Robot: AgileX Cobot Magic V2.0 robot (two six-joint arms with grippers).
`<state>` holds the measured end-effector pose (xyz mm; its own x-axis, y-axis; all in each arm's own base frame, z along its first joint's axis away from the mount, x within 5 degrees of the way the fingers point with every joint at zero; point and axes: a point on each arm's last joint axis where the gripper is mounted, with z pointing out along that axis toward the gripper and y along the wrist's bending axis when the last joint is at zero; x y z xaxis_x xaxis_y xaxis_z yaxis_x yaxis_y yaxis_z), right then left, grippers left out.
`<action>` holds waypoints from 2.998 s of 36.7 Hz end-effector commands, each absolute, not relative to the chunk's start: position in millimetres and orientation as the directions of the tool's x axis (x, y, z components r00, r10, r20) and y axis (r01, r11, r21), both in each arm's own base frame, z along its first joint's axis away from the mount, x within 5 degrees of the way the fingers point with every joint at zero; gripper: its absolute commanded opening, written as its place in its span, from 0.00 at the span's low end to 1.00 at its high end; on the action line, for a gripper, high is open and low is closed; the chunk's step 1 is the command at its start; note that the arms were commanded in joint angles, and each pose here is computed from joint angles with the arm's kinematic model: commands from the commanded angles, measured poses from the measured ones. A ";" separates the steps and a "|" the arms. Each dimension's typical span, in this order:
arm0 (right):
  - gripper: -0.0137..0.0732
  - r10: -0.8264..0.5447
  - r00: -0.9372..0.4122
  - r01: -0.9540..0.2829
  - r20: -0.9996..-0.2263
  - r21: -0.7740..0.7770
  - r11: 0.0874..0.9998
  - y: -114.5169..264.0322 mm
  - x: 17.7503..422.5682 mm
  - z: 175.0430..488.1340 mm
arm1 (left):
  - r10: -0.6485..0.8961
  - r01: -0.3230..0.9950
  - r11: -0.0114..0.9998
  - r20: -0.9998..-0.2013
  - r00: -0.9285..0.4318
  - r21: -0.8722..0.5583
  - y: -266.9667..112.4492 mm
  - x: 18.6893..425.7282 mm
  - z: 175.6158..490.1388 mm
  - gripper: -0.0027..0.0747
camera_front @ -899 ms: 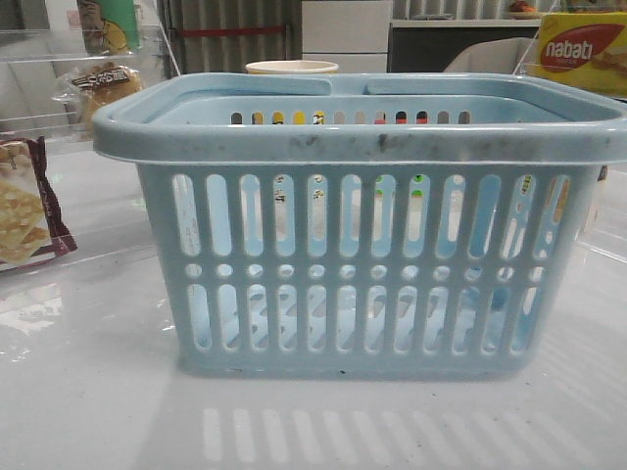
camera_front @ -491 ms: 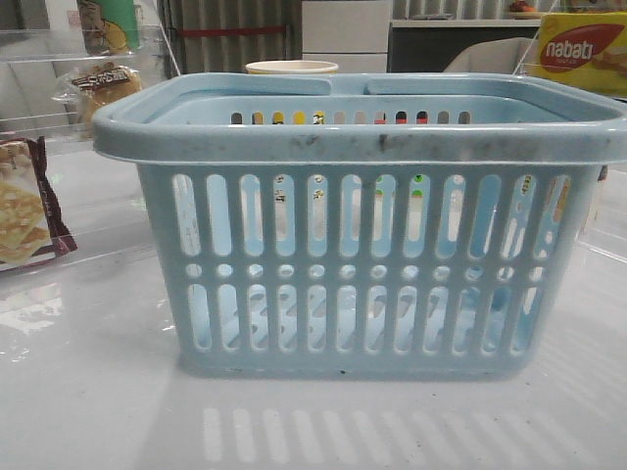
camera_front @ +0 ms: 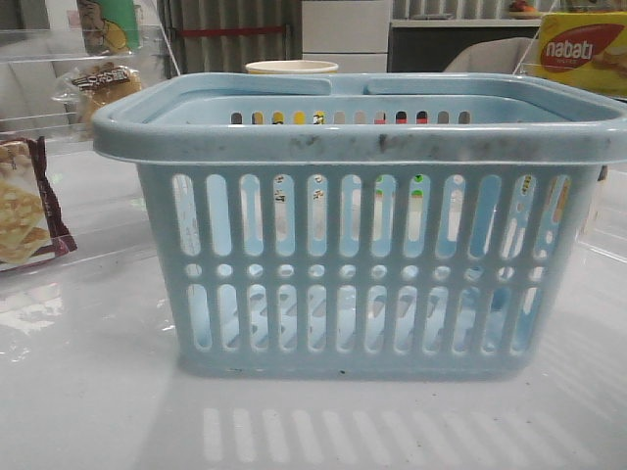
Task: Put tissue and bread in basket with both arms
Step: 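Reach the right gripper to the small black-and-white packet and grasp it, then carry the packet over the basket and open the right gripper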
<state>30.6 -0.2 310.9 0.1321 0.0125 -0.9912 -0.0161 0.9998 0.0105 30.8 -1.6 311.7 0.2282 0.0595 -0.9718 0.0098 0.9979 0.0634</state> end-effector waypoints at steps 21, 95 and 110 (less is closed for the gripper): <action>0.37 -0.007 -0.603 0.007 -0.798 -0.014 1.000 0.5 151.1 327.7 | 0.065 0.094 0.995 -0.875 -0.480 0.022 -7.3 140.7 341.7 0.28; 0.30 -0.052 -0.515 0.057 -0.856 -0.094 0.994 -10.2 310.4 399.6 | 0.206 0.365 0.931 -0.861 -0.466 0.025 -46.6 138.2 337.0 0.69; 0.50 -0.270 -0.550 -0.452 -0.790 0.010 0.892 158.5 287.1 371.6 | 0.206 0.365 0.931 -0.861 -0.466 0.025 -46.6 138.2 337.0 0.69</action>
<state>285.3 149.2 357.4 -0.6248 -0.2723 -0.7317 -0.4205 0.9070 0.0215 135.0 -44.4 323.0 -0.5364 0.2361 -0.8102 0.3659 0.9302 0.0288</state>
